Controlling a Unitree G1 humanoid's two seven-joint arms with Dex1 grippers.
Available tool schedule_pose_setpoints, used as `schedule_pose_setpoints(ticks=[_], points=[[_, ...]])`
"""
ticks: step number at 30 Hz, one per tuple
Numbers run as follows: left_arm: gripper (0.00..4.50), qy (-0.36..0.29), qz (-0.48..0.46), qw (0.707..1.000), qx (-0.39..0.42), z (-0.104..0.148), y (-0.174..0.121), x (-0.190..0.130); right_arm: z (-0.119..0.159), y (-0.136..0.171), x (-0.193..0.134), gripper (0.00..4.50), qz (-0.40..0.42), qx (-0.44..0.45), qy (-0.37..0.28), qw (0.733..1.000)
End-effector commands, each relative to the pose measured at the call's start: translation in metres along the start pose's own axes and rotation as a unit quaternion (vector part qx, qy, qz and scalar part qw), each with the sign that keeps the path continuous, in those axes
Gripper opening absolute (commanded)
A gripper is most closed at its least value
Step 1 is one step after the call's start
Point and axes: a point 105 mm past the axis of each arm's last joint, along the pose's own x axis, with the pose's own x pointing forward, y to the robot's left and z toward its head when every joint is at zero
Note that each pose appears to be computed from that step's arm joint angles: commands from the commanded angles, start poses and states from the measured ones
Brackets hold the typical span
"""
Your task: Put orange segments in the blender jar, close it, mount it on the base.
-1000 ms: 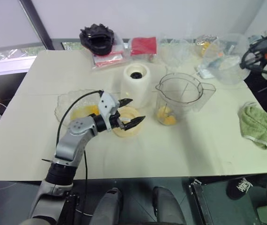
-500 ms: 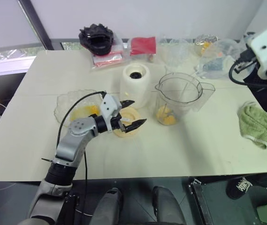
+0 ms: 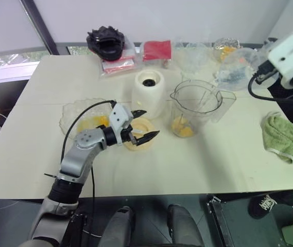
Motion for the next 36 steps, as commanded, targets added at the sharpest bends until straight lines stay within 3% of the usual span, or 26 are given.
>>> schedule_pose_setpoints(ticks=[1, 5, 11, 16, 21, 25, 30, 36], points=[[4.5, -0.013, 0.001, 1.0, 0.018, 0.009, -0.001, -0.003, 0.012, -0.013, -0.004, 0.01, -0.026, -0.01, -0.023, 0.999], [4.5, -0.011, 0.0, 1.0, 0.017, 0.008, 0.0, -0.005, 0.009, -0.012, -0.004, 0.01, -0.029, 0.02, -0.017, 0.999], [4.5, -0.008, -0.003, 1.0, 0.016, 0.007, 0.001, -0.007, -0.001, -0.017, -0.006, 0.01, -0.062, 0.153, 0.015, 0.986], [4.5, -0.005, -0.007, 1.0, 0.015, 0.007, 0.001, -0.007, -0.018, -0.025, -0.014, 0.01, -0.116, 0.331, 0.055, 0.935], [4.5, -0.002, -0.012, 1.0, 0.015, 0.008, 0.001, -0.008, -0.036, -0.027, -0.027, 0.01, -0.171, 0.424, 0.08, 0.886], [4.5, 0.001, -0.013, 1.0, 0.015, 0.008, 0.002, -0.009, -0.07, -0.019, -0.045, 0.01, -0.232, 0.496, 0.109, 0.83], [4.5, 0.008, -0.014, 1.0, 0.013, 0.008, 0.003, -0.012, -0.109, 0.007, -0.065, 0.01, -0.284, 0.534, 0.134, 0.785], [4.5, 0.013, -0.01, 1.0, 0.016, 0.01, 0.007, -0.015, -0.124, 0.041, -0.067, 0.01, -0.308, 0.574, 0.137, 0.746]])
